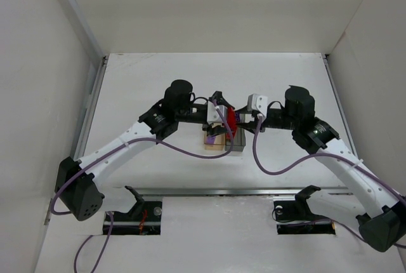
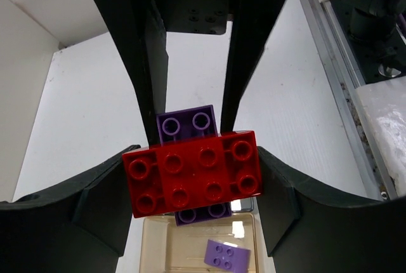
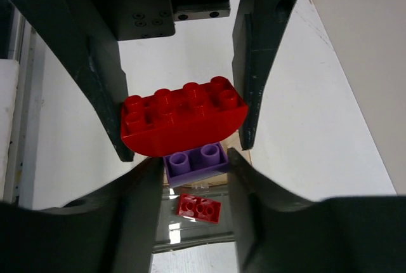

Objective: Sort the legos into containers by color

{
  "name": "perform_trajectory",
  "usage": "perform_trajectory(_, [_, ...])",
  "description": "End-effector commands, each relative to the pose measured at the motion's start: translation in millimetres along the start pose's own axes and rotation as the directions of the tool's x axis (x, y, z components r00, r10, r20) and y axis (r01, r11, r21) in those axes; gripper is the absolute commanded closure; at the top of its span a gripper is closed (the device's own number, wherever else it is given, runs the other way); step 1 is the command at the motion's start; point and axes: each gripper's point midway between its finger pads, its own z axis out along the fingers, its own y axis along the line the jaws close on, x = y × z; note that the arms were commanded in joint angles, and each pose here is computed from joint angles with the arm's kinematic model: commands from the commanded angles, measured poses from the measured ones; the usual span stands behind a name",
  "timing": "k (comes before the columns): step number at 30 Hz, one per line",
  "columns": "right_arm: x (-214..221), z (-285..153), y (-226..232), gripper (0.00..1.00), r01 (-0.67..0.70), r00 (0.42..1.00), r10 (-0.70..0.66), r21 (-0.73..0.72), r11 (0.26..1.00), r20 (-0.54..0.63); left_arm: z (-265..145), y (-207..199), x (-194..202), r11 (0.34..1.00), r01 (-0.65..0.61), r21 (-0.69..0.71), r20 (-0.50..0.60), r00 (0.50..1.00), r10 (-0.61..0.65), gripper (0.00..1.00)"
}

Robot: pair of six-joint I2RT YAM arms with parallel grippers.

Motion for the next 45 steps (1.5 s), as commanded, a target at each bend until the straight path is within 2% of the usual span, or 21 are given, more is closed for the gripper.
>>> perform_trajectory(1, [-44,4,1,0.56,0.108,0.987,-0.103,-0.035,0.994,0.121,0,9,-25,0.999,-0.053,-0.004,0.054,0.997,0.054,1.00])
perform_trajectory(3, [-46,6,5,0.64,0.110,0.987,-0.104,-0.044,0.993,0.126,0,9,-26,0.999,-0.051,-0.007,0.059,0.997,0.051,1.00])
perform_trajectory(4, [-47,7,3,0.75,0.110,0.987,-0.104,-0.044,0.993,0.126,0,9,-26,0.999,-0.051,-0.007,0.059,0.997,0.051,1.00])
perform_trajectory(8, [-51,10,12,1.00,0.117,0.984,-0.105,-0.079,0.990,0.146,-1,11,-20,0.999,-0.043,-0.024,0.029,0.999,0.043,1.00])
perform_trajectory(11, [-33,13,18,1.00,0.056,0.993,-0.046,-0.090,0.994,0.109,-4,19,-18,0.998,-0.021,-0.058,0.020,1.000,0.022,1.00])
perform_trajectory(14, [11,21,26,1.00,-0.031,0.999,0.032,-0.087,0.996,0.012,-15,36,-32,0.992,-0.014,-0.128,0.043,0.999,0.020,1.00])
perform_trajectory(18, [44,27,17,1.00,-0.116,0.991,0.113,-0.047,0.992,-0.065,-34,51,-52,0.979,-0.044,-0.198,0.065,0.996,0.058,1.00])
perform_trajectory(21, [57,39,4,1.00,-0.135,0.987,0.132,-0.036,0.990,-0.091,-43,47,-64,0.975,-0.065,-0.211,0.081,0.993,0.083,1.00])
perform_trajectory(28, [82,65,-23,1.00,-0.202,0.972,0.193,-0.054,0.978,-0.132,-55,46,-58,0.962,-0.040,-0.271,0.070,0.996,0.061,1.00])
perform_trajectory(30, [81,70,-26,1.00,-0.198,0.974,0.190,-0.061,0.978,-0.124,-55,48,-45,0.956,-0.023,-0.294,0.042,0.998,0.037,1.00])
perform_trajectory(35, [101,82,-43,1.00,-0.218,0.961,0.213,-0.010,0.976,-0.174,-63,56,-29,0.935,-0.002,-0.356,0.004,1.000,0.003,1.00])
perform_trajectory(36, [104,84,-46,1.00,-0.220,0.959,0.216,0.000,0.976,-0.183,-66,57,-32,0.930,0.003,-0.368,0.008,1.000,0.000,1.00])
perform_trajectory(38, [115,91,-46,0.93,-0.239,0.951,0.233,-0.007,0.971,-0.202,-65,58,-27,0.925,0.010,-0.380,0.007,1.000,-0.008,1.00])
perform_trajectory(40, [118,98,-44,0.79,-0.256,0.946,0.247,-0.018,0.967,-0.209,-66,60,-28,0.918,0.015,-0.396,0.012,1.000,-0.011,1.00])
perform_trajectory(42, [121,101,-49,0.71,-0.259,0.943,0.251,-0.010,0.966,-0.219,-67,62,-25,0.914,0.015,-0.405,0.008,1.000,-0.013,1.00])
perform_trajectory(45, [125,106,-46,0.52,-0.273,0.940,0.260,-0.032,0.961,-0.219,-71,67,-22,0.903,0.015,-0.429,-0.002,1.000,-0.018,1.00])
